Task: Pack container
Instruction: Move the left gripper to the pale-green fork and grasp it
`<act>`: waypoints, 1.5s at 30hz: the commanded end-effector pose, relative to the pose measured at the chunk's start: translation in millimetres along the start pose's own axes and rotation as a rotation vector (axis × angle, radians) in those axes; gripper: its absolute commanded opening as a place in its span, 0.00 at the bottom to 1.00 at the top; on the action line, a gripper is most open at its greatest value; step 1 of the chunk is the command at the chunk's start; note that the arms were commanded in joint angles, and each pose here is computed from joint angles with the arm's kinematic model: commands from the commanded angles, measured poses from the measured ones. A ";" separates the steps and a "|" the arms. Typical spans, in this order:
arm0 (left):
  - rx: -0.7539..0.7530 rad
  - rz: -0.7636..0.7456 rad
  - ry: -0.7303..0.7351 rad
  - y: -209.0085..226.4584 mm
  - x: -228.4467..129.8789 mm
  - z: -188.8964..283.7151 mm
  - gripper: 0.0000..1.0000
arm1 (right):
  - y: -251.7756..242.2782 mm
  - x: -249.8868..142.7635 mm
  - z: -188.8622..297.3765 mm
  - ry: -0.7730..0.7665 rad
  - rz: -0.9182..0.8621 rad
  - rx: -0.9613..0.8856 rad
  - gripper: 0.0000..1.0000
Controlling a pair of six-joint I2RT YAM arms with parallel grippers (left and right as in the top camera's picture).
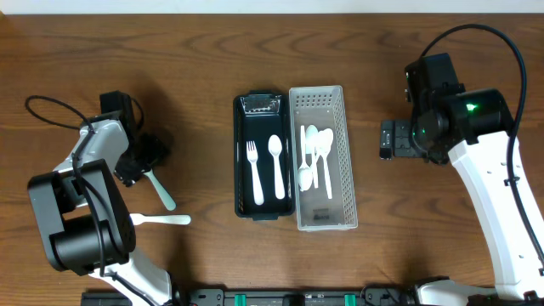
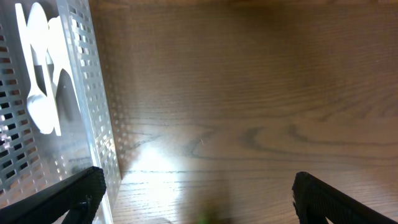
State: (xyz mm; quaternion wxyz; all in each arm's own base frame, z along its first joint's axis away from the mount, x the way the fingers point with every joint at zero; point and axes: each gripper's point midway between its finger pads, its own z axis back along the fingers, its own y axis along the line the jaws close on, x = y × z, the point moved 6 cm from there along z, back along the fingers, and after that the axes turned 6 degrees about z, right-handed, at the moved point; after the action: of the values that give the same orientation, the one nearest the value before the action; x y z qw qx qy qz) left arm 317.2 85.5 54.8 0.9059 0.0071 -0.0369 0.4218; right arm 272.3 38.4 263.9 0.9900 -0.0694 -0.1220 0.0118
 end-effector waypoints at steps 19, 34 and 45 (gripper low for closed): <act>0.066 -0.004 0.078 10.7 -11.3 -14.9 0.43 | -3.3 0.1 -0.5 0.000 0.014 -0.015 0.99; 0.062 -0.005 0.069 9.7 -9.7 -15.0 0.32 | -3.3 0.1 -0.5 0.000 0.014 -0.015 0.99; 0.044 -0.004 0.039 6.2 -4.2 -15.5 0.44 | -3.3 0.1 -0.5 -0.001 0.014 -0.016 0.99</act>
State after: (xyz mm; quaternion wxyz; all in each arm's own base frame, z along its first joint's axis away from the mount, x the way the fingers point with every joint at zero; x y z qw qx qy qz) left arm 316.3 83.3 54.3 0.9065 -0.0002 -0.0291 0.4211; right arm 272.4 38.5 263.9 0.9900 -0.0696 -0.1220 0.0135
